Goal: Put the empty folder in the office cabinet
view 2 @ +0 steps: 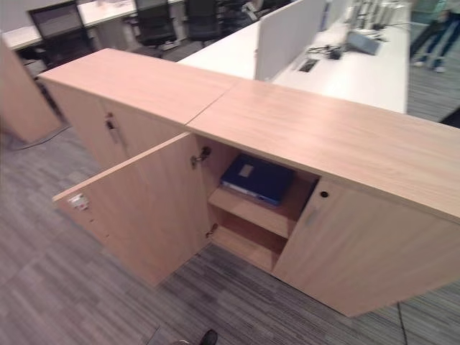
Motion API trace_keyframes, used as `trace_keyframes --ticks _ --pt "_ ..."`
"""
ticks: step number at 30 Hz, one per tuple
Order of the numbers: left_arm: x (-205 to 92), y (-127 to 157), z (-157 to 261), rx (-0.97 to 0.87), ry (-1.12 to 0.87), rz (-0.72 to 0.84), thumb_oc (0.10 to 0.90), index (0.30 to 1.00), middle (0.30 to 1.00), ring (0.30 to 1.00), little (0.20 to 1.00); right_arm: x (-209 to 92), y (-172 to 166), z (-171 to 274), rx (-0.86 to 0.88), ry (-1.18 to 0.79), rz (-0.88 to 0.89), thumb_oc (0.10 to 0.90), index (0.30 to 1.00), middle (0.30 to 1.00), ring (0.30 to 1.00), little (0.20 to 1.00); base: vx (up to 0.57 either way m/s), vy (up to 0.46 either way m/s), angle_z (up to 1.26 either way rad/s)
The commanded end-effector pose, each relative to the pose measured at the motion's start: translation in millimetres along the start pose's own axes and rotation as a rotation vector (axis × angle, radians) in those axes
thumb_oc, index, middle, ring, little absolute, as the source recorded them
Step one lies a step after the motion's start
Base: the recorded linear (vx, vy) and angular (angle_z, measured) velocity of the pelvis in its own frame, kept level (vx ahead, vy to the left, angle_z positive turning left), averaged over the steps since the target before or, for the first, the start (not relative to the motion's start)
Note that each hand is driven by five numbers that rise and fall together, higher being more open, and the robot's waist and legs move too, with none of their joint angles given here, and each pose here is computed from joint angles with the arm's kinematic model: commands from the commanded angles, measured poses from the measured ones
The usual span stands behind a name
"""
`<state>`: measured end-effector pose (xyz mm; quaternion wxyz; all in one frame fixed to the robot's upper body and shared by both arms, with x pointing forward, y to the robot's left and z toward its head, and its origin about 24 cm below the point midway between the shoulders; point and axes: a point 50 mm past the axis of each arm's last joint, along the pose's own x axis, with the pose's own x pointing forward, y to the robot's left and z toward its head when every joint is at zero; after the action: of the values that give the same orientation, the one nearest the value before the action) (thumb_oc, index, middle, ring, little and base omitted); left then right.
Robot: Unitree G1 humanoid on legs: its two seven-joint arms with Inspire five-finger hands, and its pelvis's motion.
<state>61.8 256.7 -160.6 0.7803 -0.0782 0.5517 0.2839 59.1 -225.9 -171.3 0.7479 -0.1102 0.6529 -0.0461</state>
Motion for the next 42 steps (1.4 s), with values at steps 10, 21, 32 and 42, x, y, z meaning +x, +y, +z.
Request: trace_keyframes --ticks 10,21,32,42 --pt "-33 138 144 0.022 -0.454 0.371 0.8 0.9 0.9 0.9 0.9 -1 0 16 -0.084 -0.07 0.051 0.8 0.9 0.9 0.9 0.9 0.1 0.126 0.08" --pt "-72 129 237 0.262 -0.743 0.407 0.8 0.9 0.9 0.9 0.9 -1 9 27 -0.125 -0.091 0.088 0.8 0.9 0.9 0.9 0.9 0.01 -0.003 -0.06" --pt "-120 32 294 0.549 -1.116 0.15 0.8 0.9 0.9 0.9 0.9 -1 13 31 -0.107 -0.086 0.103 0.8 0.9 0.9 0.9 0.9 0.0 -0.011 -0.02" --pt "-149 -21 323 0.574 -1.258 0.003 0.8 0.9 0.9 0.9 0.9 -3 16 46 -0.105 -0.127 0.109 0.8 0.9 0.9 0.9 0.9 0.0 -0.002 -0.01"
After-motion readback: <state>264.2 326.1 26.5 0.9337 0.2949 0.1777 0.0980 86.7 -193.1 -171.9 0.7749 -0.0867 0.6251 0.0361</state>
